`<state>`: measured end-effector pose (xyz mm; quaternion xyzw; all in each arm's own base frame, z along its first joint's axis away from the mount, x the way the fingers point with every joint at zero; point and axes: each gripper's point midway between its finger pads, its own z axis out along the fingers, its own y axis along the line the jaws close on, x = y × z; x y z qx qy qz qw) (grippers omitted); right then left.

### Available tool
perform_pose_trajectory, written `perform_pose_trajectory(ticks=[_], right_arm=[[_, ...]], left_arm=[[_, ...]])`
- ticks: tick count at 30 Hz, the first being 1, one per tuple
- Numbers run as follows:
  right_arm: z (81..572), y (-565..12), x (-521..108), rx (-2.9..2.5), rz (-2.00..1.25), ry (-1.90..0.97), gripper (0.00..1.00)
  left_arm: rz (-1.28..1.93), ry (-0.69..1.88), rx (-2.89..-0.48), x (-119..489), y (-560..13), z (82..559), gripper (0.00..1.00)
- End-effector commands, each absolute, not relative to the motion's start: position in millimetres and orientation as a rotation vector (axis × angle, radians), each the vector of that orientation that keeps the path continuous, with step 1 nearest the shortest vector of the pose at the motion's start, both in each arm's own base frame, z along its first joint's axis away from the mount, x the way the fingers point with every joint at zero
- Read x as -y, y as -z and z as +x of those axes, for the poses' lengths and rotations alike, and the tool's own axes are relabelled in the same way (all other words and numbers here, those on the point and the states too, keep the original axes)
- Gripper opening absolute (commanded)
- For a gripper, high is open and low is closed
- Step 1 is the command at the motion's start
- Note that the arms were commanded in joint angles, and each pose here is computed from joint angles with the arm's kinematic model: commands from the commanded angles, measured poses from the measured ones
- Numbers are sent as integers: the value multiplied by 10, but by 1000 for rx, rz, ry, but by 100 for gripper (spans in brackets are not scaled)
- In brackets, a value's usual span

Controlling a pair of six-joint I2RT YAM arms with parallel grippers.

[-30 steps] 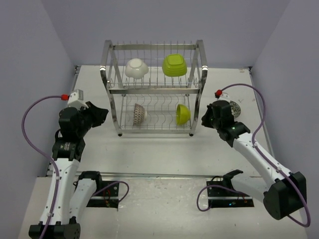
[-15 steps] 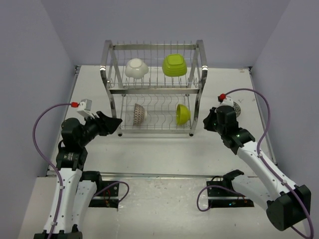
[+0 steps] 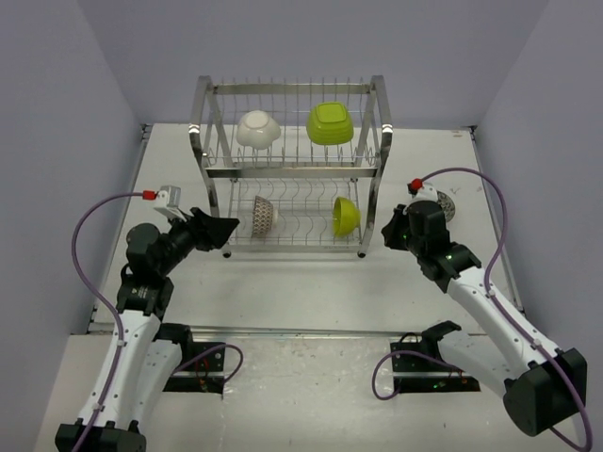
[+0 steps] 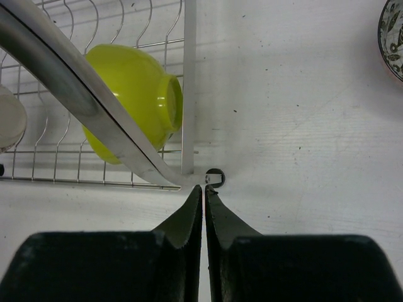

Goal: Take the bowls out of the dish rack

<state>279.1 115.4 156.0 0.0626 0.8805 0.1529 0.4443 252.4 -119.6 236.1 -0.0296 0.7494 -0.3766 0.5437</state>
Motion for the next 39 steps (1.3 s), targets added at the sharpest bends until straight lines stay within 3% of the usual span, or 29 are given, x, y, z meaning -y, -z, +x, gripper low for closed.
perform_pose_trajectory(ticks=[1, 39], right_arm=[[2842, -1595, -1204, -2154, 112, -392, 4], [2827, -1507, -1235, -2163, 89, -410, 5]], left_arm=[[-70, 821, -1661, 1175, -2626, 2686, 66], [50, 703, -1742, 1715, -1827, 2886, 67]])
